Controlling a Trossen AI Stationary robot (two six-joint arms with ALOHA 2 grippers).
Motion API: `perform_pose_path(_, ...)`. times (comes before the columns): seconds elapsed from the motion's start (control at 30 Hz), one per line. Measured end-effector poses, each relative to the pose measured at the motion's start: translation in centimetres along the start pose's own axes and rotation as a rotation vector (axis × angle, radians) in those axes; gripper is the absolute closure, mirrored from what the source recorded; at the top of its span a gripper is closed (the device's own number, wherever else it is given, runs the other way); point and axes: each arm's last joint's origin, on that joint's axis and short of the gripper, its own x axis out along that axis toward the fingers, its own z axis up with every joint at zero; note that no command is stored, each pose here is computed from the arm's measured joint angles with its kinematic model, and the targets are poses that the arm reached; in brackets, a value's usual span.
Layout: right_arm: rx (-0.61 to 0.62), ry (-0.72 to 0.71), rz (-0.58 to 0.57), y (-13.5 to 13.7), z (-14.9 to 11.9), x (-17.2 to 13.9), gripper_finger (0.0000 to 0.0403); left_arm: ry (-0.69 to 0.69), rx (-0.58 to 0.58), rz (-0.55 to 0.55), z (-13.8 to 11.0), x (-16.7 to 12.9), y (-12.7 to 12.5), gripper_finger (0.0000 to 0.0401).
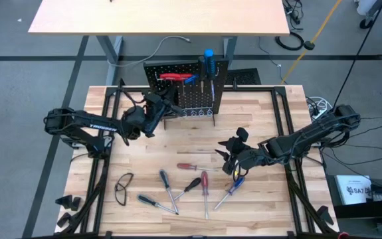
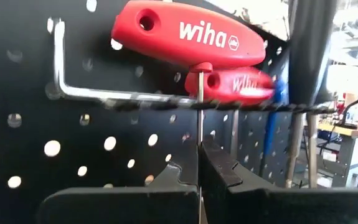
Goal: Hang tools onto peg board
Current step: Hang the red allen wrench on the pegboard
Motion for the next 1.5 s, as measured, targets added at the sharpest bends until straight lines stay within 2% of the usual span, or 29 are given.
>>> perform_pose_path(0.4, 0.008, -0.01, -0.019, -0.1, 0.0, 0.0, 0.0259, 0.034, -0.011, -0.005, -0.5, 0.6, 0.4, 0.0398)
perform_pose_path(0.97, 0.0, -0.008, -0.017, -0.1, 0.0, 0.0, 0.0259, 0.015, 0.049, -0.038, -0.2, -0.1, -0.2, 0.0312)
perform_pose_path(1.23, -0.001, -0.007, -0.018, -0.1, 0.0, 0.0, 0.0259, -0.034, 0.132, -0.083, 0.7, -1.4, -1.3, 0.0307)
perform_pose_path(1.5, -0.001, -0.007, -0.018, -0.1, 0.0, 0.0, 0.0259, -0.034, 0.149, -0.022, 1.1, -1.9, -1.4, 0.0307)
